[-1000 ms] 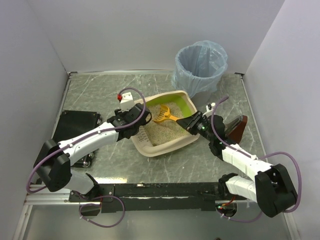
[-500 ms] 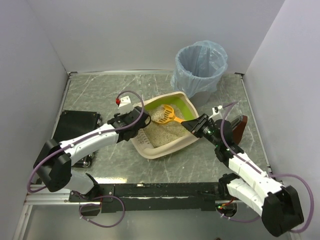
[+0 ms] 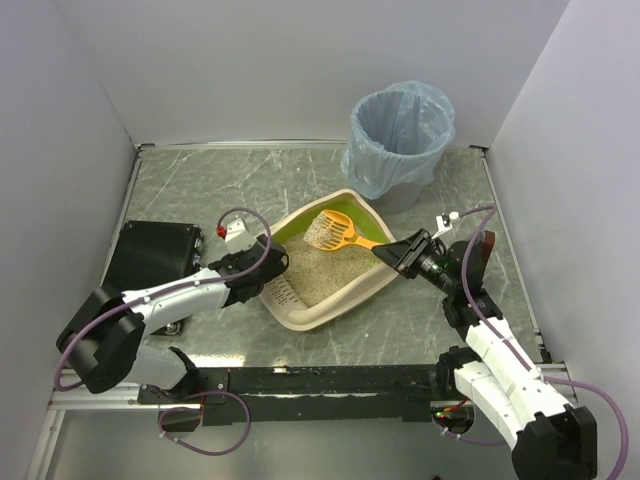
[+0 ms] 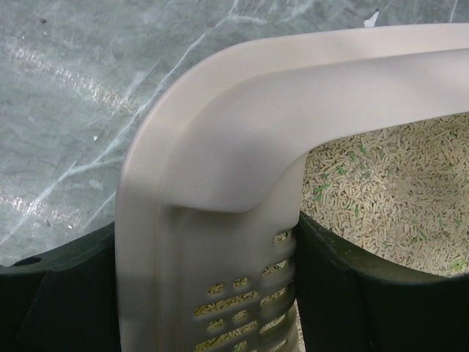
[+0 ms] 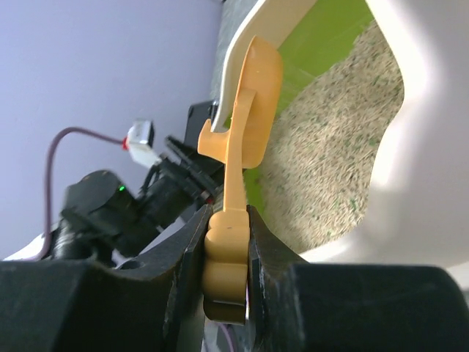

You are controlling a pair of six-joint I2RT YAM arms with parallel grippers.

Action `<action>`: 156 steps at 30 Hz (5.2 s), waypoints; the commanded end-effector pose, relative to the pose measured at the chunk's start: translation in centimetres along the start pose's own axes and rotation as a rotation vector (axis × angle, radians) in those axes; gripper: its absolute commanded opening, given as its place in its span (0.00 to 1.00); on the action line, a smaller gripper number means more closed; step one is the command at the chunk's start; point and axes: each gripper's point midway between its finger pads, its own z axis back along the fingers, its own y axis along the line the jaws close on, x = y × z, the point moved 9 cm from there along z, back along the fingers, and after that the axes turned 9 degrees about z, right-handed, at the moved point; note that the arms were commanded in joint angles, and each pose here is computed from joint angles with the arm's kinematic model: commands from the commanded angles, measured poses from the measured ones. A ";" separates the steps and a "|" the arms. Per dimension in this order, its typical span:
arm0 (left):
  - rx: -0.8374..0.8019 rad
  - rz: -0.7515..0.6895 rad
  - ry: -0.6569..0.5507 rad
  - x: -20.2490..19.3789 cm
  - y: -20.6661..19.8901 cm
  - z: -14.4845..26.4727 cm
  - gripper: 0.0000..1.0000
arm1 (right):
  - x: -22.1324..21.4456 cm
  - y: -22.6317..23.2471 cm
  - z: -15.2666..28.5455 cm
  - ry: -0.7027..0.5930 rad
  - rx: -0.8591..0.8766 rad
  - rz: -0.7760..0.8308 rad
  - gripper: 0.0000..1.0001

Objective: Clean the litter box

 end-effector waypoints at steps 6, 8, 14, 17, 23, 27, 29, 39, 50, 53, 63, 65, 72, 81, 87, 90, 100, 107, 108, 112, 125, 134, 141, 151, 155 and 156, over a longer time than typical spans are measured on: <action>-0.081 0.050 -0.041 1.0 -0.7 1.0 0.77 | 0.3 1.9 0.3 0.076 0.221 -0.024 0.00; -0.079 0.048 -0.036 0.9 -0.6 1.1 0.84 | 0.6 1.9 0.4 0.096 0.209 -0.037 0.00; -0.098 0.046 -0.031 1.7 -0.8 2.2 0.99 | 1.0 1.2 2.6 0.015 0.097 0.066 0.00; -0.107 0.052 -0.042 2.2 -0.7 2.8 0.99 | 0.9 1.2 2.4 0.017 0.148 0.023 0.00; -0.164 0.064 -0.039 3.0 -0.9 4.1 0.97 | 2.4 0.4 3.8 0.049 0.152 -0.020 0.00; -0.195 0.076 -0.039 3.1 -1.0 4.3 0.97 | 2.9 0.0 3.6 0.002 0.223 -0.128 0.00; -0.209 0.070 -0.021 3.0 -1.3 4.5 0.97 | 2.8 0.2 3.8 0.004 0.341 -0.107 0.00; -0.186 0.071 -0.013 2.7 -1.0 4.2 0.97 | 2.9 -0.5 4.3 0.012 0.239 -0.028 0.00; -0.178 0.054 0.012 2.2 -1.3 3.6 0.97 | 3.8 0.4 4.7 -0.002 0.277 -0.006 0.00; -0.149 0.044 0.009 2.0 -1.1 3.3 0.97 | 3.9 -0.3 4.5 -0.018 0.185 0.017 0.00; -0.135 0.068 0.010 1.8 -0.8 3.0 0.97 | 3.9 0.1 3.9 -0.028 0.174 0.118 0.00; -0.161 0.064 0.019 1.9 -1.1 3.0 0.97 | 4.0 0.8 3.8 -0.005 0.257 0.048 0.00; -0.159 0.046 0.028 2.0 -1.6 2.5 0.97 | 4.9 1.6 3.9 -0.019 0.236 0.077 0.00; -0.148 0.024 0.023 2.3 -1.4 2.7 0.97 | 11.0 7.3 4.3 -0.128 0.201 0.207 0.00; -0.156 0.029 0.030 2.3 -1.4 2.6 0.97 | 16.1 10.3 3.7 -0.211 0.194 0.158 0.00; -0.154 0.032 0.027 2.5 -1.2 2.7 0.97 | 18.9 10.8 3.0 -0.252 0.191 0.136 0.00; -0.160 0.065 0.026 2.5 0.1 3.4 0.97 | 26.1 8.2 1.4 -0.333 0.028 0.062 0.00; -0.155 0.070 0.024 2.6 0.4 3.5 0.97 | 28.5 6.5 1.8 -0.444 -0.307 0.182 0.00; -0.158 0.070 0.024 2.6 0.4 3.5 0.97 | 28.8 6.2 1.9 -0.464 -0.357 0.197 0.00; -0.160 0.073 0.030 2.5 0.4 3.4 0.97 | 28.2 4.8 0.8 -0.369 -0.457 0.331 0.00; -0.164 0.077 0.038 2.6 0.5 3.8 0.97 | 25.7 6.5 -3.1 -0.176 -0.927 0.931 0.00; -0.165 0.049 0.040 2.7 0.2 3.8 0.97 | 24.9 8.8 -3.6 -0.247 -0.930 1.102 0.00; -0.218 0.013 0.006 3.9 0.0 5.0 0.97 | 24.6 11.9 -1.0 -0.391 -0.801 1.001 0.00; -0.297 -0.111 -0.024 5.1 -0.1 6.3 0.97 | 22.2 15.9 2.9 -0.471 -0.528 0.891 0.00; -0.342 -0.194 -0.015 5.2 -0.8 6.4 0.97 | 19.4 16.8 3.1 -0.368 -0.272 0.871 0.01; -0.344 -0.201 -0.012 5.2 -0.9 6.4 0.97 | 18.5 16.5 2.8 -0.321 -0.227 0.862 0.00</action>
